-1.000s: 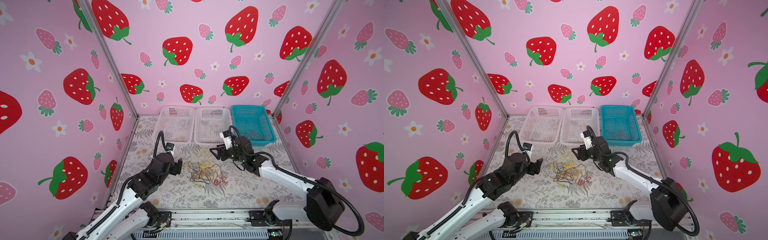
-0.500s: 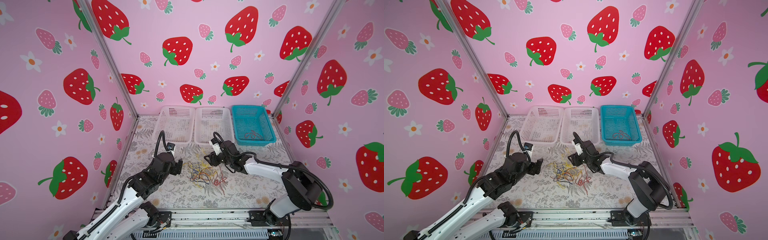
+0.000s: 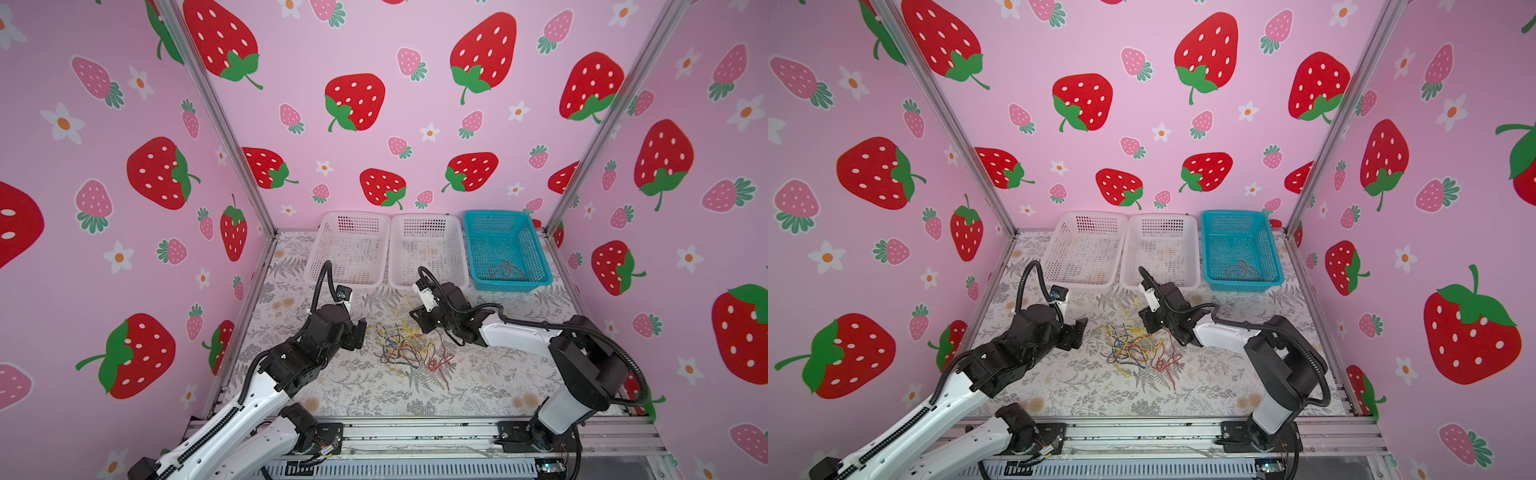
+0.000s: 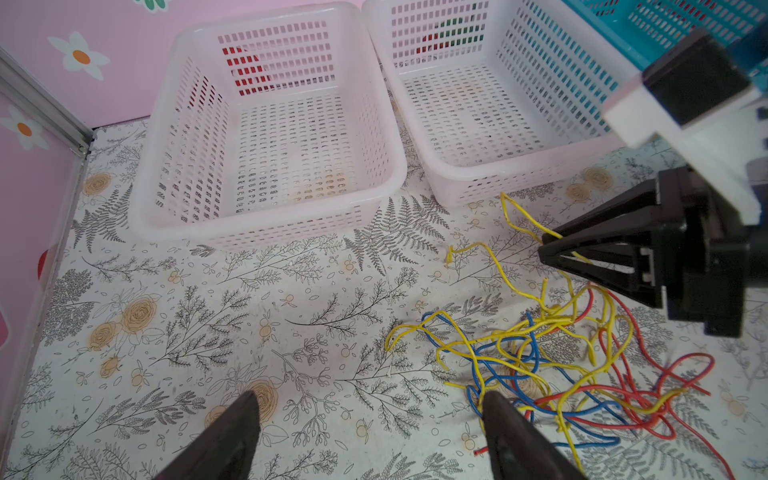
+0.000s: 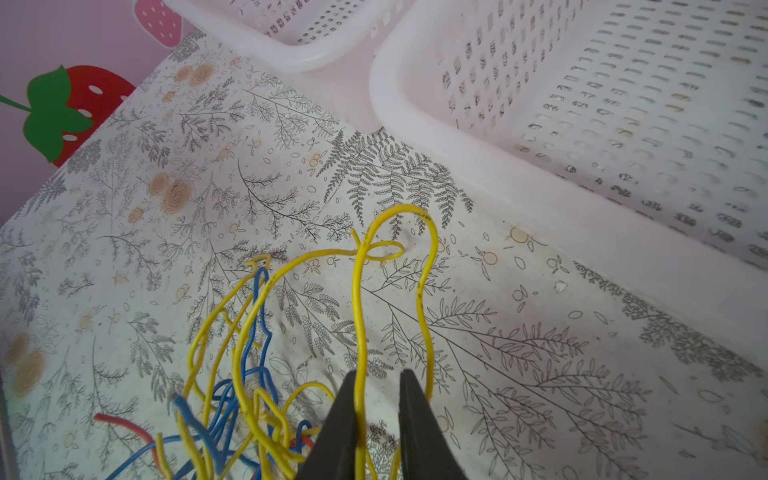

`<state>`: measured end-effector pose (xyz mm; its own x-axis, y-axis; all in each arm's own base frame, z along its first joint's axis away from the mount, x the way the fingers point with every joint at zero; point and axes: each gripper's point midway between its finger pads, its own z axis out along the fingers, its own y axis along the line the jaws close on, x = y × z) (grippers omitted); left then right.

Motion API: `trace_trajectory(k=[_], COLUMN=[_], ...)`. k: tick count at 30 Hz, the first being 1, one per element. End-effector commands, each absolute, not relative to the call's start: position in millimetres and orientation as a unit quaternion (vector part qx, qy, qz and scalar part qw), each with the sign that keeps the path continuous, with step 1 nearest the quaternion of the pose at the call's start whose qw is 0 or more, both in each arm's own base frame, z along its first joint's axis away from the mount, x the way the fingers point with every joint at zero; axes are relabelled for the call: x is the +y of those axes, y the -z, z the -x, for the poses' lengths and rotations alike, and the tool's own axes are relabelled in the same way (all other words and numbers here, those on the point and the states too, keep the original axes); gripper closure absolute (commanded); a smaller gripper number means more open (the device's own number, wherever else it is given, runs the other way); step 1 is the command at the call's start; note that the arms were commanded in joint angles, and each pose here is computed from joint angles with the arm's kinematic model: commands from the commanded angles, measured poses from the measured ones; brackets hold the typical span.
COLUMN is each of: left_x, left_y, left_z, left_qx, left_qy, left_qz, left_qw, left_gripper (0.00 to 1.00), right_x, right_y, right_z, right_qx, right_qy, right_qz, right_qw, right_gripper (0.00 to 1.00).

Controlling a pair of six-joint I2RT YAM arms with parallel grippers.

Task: Untangle the cables
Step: 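Grasp a yellow wire with the right gripper while the left gripper grasps the bundle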

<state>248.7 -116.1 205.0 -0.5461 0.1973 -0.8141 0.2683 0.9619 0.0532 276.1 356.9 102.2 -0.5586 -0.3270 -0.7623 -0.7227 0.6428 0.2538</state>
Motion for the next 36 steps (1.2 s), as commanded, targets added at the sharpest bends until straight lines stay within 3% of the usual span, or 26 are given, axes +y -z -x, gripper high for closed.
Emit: trace_trajectory(k=[1,7,15,25,36], left_x=[-119.0,-121.5,-128.1,-155.9,-194.6], left_y=[-207.4,-207.3,-207.5,-220.9,-255.3], left_z=[-249.9,-249.5,-246.6,-233.6,-204.1], left_qx=[0.875,0.875,0.874,0.858,0.811], left_qy=[0.042,0.048,0.067,0.151,0.298], left_qz=[-0.141,-0.145,-0.154,-0.191,-0.228], left_qw=[0.462,0.46,0.456,0.452,0.449], left_gripper=[0.14,0.14,0.14,0.16,0.18], right_x=[364.5,369.0,365.2,350.9,336.2], right_y=[-136.1,-176.1,-233.7,-352.6,-376.0], right_z=[-270.8,-245.2,-219.6,-179.7,-165.2], right_qx=[0.804,0.746,0.674,0.56,0.53], right_qy=[-0.303,-0.338,-0.398,-0.454,-0.461], right_qz=[0.33,0.362,0.376,0.401,0.404], right_qw=[0.391,0.445,0.496,0.566,0.586], right_gripper=[0.88,1.0,1.0,1.0,1.0])
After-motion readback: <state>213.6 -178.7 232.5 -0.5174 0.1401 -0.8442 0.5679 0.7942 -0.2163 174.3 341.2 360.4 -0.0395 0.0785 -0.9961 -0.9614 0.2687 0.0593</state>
